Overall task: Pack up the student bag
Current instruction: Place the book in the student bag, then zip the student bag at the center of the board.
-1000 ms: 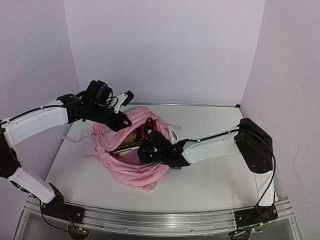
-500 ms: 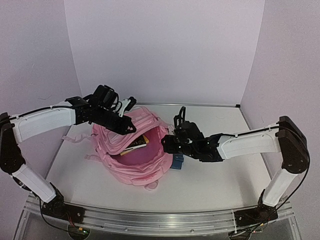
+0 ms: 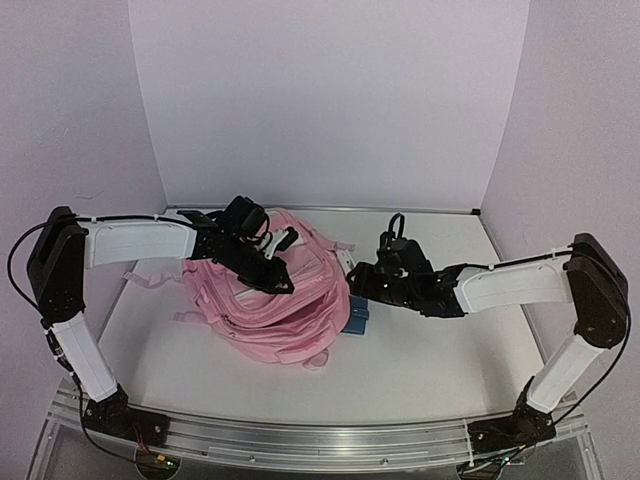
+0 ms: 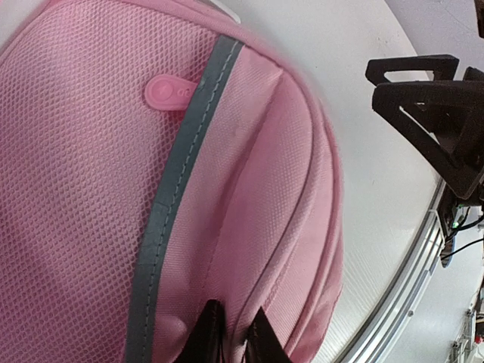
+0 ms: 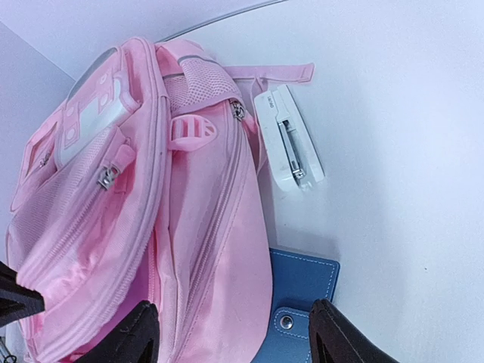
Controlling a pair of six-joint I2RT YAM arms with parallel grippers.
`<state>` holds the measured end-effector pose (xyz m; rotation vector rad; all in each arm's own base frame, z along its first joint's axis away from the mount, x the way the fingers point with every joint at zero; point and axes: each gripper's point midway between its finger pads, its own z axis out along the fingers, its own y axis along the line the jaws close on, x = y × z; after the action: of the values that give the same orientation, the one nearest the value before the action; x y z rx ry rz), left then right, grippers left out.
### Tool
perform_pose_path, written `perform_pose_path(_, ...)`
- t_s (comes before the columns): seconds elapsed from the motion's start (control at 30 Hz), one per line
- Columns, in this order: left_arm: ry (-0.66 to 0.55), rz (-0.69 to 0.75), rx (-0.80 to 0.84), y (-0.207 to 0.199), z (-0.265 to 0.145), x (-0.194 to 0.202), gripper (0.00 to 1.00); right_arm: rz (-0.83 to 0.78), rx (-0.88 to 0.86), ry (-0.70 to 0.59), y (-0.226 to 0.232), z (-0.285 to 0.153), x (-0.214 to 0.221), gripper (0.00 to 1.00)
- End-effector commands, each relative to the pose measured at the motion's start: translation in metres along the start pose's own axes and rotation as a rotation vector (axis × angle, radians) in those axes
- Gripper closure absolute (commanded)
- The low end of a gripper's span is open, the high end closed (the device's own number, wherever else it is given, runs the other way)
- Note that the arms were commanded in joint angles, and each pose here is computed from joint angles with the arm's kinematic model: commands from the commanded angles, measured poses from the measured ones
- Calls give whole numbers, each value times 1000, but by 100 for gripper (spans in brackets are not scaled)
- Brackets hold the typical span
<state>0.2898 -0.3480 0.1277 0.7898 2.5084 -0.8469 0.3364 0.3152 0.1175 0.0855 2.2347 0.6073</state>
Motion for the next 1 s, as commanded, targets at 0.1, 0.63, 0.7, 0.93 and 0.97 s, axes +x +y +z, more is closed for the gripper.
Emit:
perform_pose_path(0.1,-223,52,36,-29,-51,-43,54,123,-193,49,39,-14,-10,31)
perform_pose_path(0.63,-243,-567,-130,92,-122,57,42,154,-247,114,52,-3,4,31)
perform_pose_path(0.7,-213,-591,-113,91,-122,69,40,157,-260,114,56,-5,1,30)
perform_pose_path(0.93,-59,-668,-25,81,-99,109,34,159,-299,127,69,-4,-3,26)
perform_pose_path(0.97,-59,-661,-11,79,-98,110,34,158,-300,130,69,-3,-2,26)
